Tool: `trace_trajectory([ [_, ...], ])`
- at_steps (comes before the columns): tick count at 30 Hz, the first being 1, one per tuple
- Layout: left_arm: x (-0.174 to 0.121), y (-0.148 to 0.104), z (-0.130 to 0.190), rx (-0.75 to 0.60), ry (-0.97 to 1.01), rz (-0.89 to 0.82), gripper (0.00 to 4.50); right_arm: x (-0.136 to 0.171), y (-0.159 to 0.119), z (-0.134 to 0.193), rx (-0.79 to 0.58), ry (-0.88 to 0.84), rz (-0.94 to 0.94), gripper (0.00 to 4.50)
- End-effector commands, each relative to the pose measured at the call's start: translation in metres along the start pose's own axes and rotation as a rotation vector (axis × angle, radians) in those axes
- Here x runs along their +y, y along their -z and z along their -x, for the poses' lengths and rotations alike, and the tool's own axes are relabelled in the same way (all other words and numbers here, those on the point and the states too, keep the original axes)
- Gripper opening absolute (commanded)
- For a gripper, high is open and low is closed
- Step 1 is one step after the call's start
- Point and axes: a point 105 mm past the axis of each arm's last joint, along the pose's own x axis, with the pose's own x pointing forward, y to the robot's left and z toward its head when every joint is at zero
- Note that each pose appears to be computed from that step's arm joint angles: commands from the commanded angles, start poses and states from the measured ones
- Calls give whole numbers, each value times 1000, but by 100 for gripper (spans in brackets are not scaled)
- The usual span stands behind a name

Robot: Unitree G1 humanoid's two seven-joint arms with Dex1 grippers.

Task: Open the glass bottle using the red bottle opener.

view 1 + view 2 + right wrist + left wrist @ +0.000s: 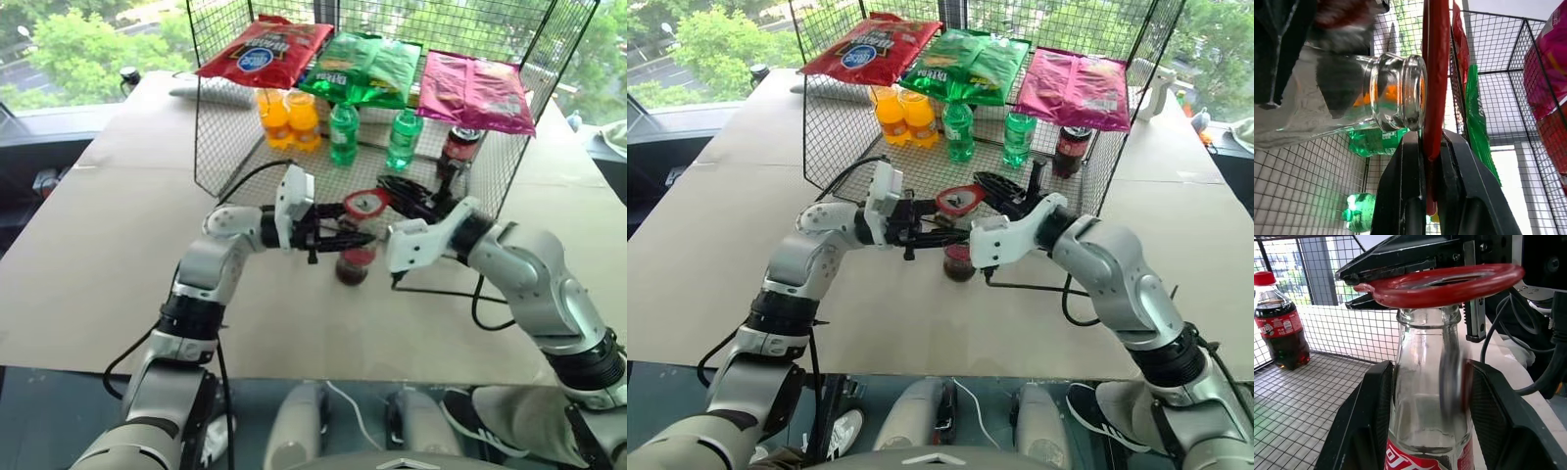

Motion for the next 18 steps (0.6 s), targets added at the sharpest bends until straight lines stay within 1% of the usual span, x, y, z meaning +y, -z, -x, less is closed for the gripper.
trace_trajectory([
  [1, 4, -2, 5, 8, -36, -23, 212, -8, -5, 2, -6, 36, -89, 0],
  [3, 3, -2, 6, 11, -35, -26, 212, -11, -4, 2, 3, 54, -131, 0],
  [6, 2, -2, 7, 13, -36, -27, 212, -21, -4, 3, 5, 99, -241, 0],
  [10, 1, -2, 8, 15, -40, -31, 212, -28, -9, 14, -13, 105, -466, 0],
  [13, 1, -3, 9, 13, -43, -33, 212, -37, -6, 26, 10, 135, -621, 0],
  [14, 1, -2, 9, 13, -45, -35, 212, -40, -5, 32, 2, 129, -727, 0],
  [15, 0, -2, 9, 13, -46, -36, 212, -41, -5, 36, -9, 117, -799, 0],
  [18, 0, -2, 10, 13, -49, -38, 212, -42, 1, 50, 22, 108, -984, 0],
])
